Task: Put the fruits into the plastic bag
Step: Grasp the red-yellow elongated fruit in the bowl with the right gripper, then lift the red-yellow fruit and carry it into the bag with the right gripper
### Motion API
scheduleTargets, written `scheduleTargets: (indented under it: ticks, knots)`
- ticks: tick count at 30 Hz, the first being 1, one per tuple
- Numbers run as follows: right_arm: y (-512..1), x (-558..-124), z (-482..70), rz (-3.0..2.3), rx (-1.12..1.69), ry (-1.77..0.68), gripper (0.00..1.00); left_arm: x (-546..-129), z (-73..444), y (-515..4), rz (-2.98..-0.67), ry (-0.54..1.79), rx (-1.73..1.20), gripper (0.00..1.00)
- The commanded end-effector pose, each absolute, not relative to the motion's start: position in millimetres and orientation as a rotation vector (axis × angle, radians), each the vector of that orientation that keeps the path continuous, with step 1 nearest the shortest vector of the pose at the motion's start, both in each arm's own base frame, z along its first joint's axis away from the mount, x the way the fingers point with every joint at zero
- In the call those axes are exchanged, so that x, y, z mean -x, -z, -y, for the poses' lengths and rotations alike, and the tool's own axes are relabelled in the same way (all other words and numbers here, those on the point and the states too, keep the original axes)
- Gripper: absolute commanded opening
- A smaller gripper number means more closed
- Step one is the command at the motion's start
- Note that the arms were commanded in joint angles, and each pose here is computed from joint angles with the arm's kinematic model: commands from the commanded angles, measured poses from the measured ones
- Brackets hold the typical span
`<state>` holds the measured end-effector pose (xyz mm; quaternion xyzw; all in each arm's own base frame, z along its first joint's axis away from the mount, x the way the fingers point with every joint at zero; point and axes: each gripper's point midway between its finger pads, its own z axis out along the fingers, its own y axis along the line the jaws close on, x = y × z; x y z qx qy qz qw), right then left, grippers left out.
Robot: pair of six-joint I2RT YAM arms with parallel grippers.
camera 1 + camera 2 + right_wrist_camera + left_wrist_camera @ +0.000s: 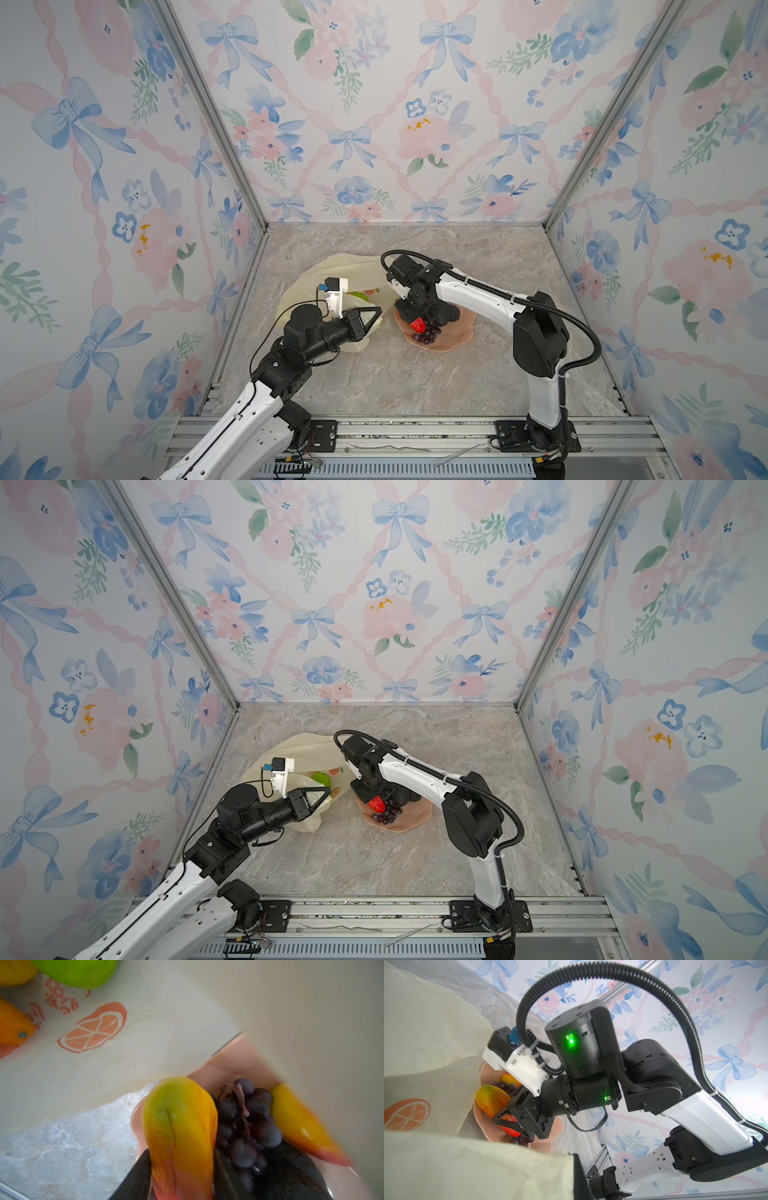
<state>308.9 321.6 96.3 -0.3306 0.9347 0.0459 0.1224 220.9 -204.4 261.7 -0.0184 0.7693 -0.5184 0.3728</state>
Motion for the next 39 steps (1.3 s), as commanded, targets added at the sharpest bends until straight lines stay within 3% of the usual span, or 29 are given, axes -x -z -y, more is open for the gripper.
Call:
scheduleTargets:
  ticks: [1, 17, 28, 39]
  knots:
    - [-94.5, -313.3, -316.8, -2.736, 0.934, -0.124, 0.42, -221.8, 204.8, -277.4, -1.926, 1.343, 0.027, 0.00]
    - [-142.9, -303.0, -307.4, -2.667, 0.761, -0.334, 0.36, -218.5, 203.6, -278.2, -1.917, 1.353, 0.025, 0.00]
    - [-214.2, -295.1, -299.0, -2.566, 0.392, -0.942, 0.35, -216.3, 204.1, -283.1, -1.908, 1.369, 0.019, 0.00]
    - [-287.2, -291.6, -308.9, -2.341, 0.085, -1.334, 0.35, -214.4, 203.5, -287.6, -1.891, 1.384, 0.021, 0.00]
